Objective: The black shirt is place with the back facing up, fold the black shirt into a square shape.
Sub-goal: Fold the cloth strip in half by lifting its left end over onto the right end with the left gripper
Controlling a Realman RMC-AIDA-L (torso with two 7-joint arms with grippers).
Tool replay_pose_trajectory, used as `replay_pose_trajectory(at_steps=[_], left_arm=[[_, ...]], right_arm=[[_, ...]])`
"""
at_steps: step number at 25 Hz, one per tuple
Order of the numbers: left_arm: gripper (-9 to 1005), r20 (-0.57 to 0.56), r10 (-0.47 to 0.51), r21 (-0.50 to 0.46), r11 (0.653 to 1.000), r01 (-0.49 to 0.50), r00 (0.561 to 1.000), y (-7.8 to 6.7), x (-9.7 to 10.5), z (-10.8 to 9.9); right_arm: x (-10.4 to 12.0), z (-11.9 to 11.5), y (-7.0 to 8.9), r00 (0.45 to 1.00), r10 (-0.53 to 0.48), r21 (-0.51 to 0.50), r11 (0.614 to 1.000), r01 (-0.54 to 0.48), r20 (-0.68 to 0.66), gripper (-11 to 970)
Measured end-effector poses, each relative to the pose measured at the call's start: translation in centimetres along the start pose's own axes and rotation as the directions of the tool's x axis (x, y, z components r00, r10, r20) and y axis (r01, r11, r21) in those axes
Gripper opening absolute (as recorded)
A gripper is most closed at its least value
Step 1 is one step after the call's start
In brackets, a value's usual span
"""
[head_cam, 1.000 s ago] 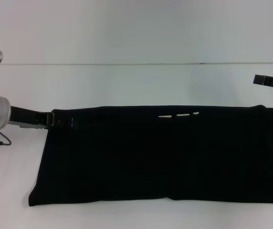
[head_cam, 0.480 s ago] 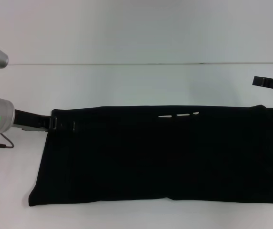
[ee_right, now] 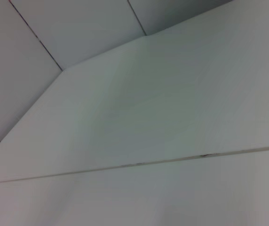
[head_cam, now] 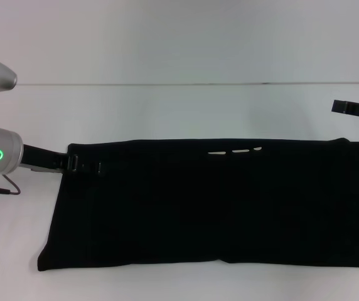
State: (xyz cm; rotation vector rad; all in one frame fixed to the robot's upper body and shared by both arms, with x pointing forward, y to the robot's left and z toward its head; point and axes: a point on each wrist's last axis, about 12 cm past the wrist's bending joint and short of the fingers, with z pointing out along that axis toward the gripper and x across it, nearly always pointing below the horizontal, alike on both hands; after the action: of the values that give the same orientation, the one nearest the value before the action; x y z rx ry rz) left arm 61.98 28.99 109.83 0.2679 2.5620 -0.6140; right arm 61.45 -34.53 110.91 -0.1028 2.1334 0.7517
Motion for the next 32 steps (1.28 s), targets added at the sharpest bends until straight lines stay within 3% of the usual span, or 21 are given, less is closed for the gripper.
replay_pose_trajectory(at_steps=[7, 12, 15, 25, 32], left_arm=[[853, 0.008, 0.005, -0.008, 1.000, -0.005, 1.000, 0.2, 0.0, -0.1], [660, 0.008, 0.016, -0.009, 1.000, -0.016, 1.000, 0.1, -0.2, -0.1], [423, 0.009, 0.021, -0.009, 1.000, -0.021, 1.000, 0.0, -0.3, 0.0], [213, 0.011, 0.040, -0.013, 0.999, -0.040, 0.999, -0.3, -0.7, 0.0], [5, 0.024, 0.039, -0.013, 0.999, -0.039, 0.999, -0.3, -1.0, -0.2]], right_arm=[[0.1, -0.1, -0.1, 1.000, 0.001, 0.001, 1.000, -0.001, -0.002, 778], [0.2, -0.2, -0.1, 1.000, 0.005, 0.001, 1.000, -0.005, -0.002, 778], [0.3, -0.1, -0.1, 1.000, 0.007, 0.001, 1.000, -0.007, -0.004, 778], [0.5, -0.3, -0.4, 1.000, 0.014, 0.014, 1.000, -0.013, -0.019, 779], [1.2, 0.0, -1.5, 0.993, 0.069, 0.128, 0.990, -0.057, -0.096, 779]])
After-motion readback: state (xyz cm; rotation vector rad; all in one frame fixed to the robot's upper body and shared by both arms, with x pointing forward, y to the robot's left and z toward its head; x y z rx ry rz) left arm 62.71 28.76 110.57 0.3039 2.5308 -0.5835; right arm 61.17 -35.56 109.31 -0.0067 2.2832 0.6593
